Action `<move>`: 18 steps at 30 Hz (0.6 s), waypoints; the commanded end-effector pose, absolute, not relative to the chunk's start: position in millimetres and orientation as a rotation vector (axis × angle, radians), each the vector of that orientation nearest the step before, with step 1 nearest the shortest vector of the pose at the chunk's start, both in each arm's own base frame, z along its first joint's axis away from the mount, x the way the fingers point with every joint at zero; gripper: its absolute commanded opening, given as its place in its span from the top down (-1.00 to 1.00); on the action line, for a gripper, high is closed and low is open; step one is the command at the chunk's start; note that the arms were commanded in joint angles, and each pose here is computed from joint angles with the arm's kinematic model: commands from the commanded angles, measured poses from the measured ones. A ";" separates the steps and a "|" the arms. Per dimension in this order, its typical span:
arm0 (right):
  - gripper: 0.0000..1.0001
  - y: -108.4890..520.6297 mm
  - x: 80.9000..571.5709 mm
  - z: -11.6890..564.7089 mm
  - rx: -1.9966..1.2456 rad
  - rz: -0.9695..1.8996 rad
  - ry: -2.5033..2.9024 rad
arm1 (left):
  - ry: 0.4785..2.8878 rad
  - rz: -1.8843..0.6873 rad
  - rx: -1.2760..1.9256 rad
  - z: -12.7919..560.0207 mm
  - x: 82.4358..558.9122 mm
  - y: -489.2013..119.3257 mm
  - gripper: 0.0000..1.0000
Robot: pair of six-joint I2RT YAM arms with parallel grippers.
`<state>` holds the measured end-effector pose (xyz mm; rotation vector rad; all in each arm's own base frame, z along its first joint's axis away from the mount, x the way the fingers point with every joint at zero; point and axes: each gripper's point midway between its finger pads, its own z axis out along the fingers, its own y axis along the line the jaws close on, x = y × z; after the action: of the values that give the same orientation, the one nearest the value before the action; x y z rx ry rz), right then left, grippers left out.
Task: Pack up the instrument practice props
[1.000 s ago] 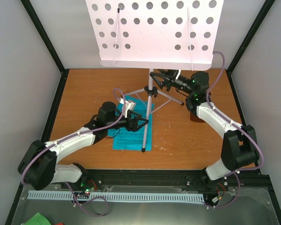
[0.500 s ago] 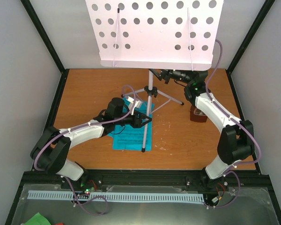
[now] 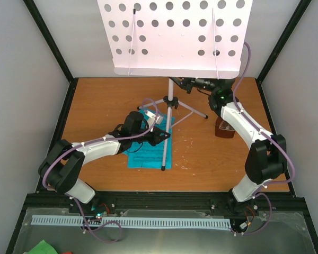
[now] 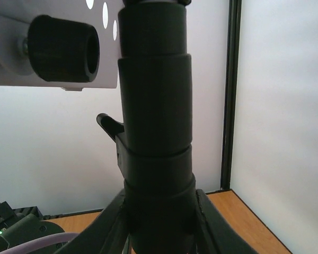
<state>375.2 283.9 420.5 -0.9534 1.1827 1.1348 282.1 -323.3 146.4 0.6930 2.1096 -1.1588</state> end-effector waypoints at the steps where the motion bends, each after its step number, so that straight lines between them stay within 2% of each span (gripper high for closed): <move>1: 0.95 282.1 367.0 430.4 -0.976 1.142 1.176 | 2.052 -1.099 0.705 156.6 295.0 -325.7 0.99; 4: 0.94 278.6 355.2 448.1 -0.972 1.135 1.146 | 2.012 -1.063 0.722 165.0 299.3 -325.1 0.99; 10: 0.94 269.4 331.9 473.6 -0.946 1.079 1.126 | 1.807 -1.041 0.755 222.7 299.4 -323.7 0.99; 18: 0.95 264.3 294.4 474.2 -0.919 1.048 1.130 | 1.670 -1.057 0.783 267.7 291.7 -325.2 0.99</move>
<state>343.8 270.3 427.1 -0.8727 1.2986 1.0770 273.2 -322.5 187.9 0.8249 1.9249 -1.0879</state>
